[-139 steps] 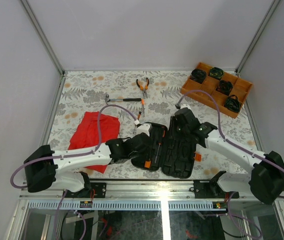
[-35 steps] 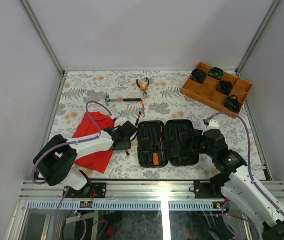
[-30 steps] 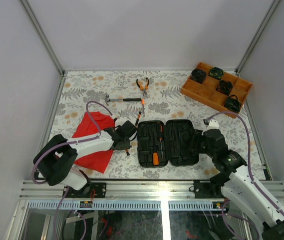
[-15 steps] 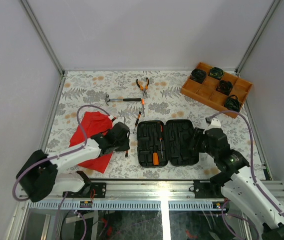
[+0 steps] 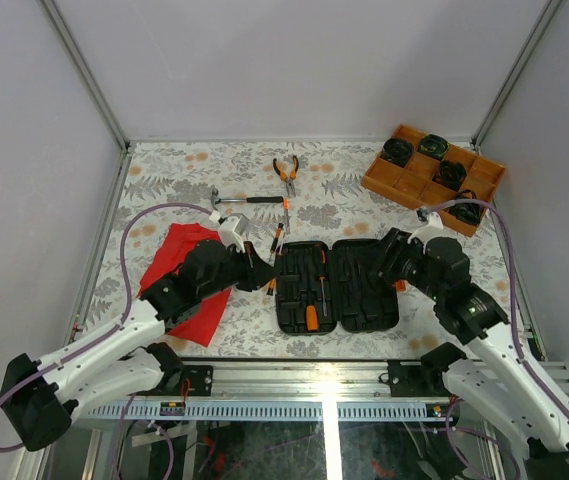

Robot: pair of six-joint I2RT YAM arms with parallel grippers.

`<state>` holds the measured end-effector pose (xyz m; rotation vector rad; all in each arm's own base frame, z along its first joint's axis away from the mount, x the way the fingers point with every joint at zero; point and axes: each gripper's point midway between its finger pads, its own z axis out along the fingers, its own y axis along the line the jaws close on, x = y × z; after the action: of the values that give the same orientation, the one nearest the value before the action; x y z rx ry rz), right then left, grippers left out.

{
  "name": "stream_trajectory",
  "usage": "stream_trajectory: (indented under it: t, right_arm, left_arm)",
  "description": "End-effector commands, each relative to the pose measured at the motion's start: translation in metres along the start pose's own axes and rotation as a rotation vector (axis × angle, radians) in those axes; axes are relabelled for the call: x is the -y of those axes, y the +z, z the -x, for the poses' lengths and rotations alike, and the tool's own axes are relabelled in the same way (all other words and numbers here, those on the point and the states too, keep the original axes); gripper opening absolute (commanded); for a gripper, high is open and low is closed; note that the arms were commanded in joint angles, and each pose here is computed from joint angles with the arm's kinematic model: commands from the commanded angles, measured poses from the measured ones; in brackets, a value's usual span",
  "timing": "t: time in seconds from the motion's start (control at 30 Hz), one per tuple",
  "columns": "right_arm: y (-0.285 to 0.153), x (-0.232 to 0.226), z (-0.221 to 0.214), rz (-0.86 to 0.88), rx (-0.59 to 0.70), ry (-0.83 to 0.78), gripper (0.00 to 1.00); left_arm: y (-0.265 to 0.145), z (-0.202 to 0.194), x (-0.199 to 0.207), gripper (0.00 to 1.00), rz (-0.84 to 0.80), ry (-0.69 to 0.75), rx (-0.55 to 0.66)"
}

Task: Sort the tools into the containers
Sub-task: Pick up the screwdriver from the center of the board.

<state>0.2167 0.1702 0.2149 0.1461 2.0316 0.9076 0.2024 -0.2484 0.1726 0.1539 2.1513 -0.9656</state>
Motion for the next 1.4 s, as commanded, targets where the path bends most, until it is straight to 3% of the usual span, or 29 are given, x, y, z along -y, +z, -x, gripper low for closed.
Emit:
stream_trajectory:
  t: [0.0,0.43,0.63,1.37]
  right_arm:
    - [0.005,-0.058,0.02,0.176,0.057,0.026,0.57]
    - [0.058,-0.149,-0.025,0.344,0.067,0.042,0.5]
    - [0.074,-0.144,-0.036,0.285,0.038,0.101,0.41]
    - [0.086,-0.154,-0.072,0.337,-0.117,0.151,0.36]
  left_arm:
    - [-0.006,0.016,0.039,0.0,-0.188,0.01,0.057]
    - [-0.012,0.007,0.049,0.0,-0.278,0.004,0.052]
    - [-0.019,0.009,0.049,0.0,-0.282,-0.011,0.072]
    - [-0.015,0.011,0.044,0.0,-0.253,-0.032,0.09]
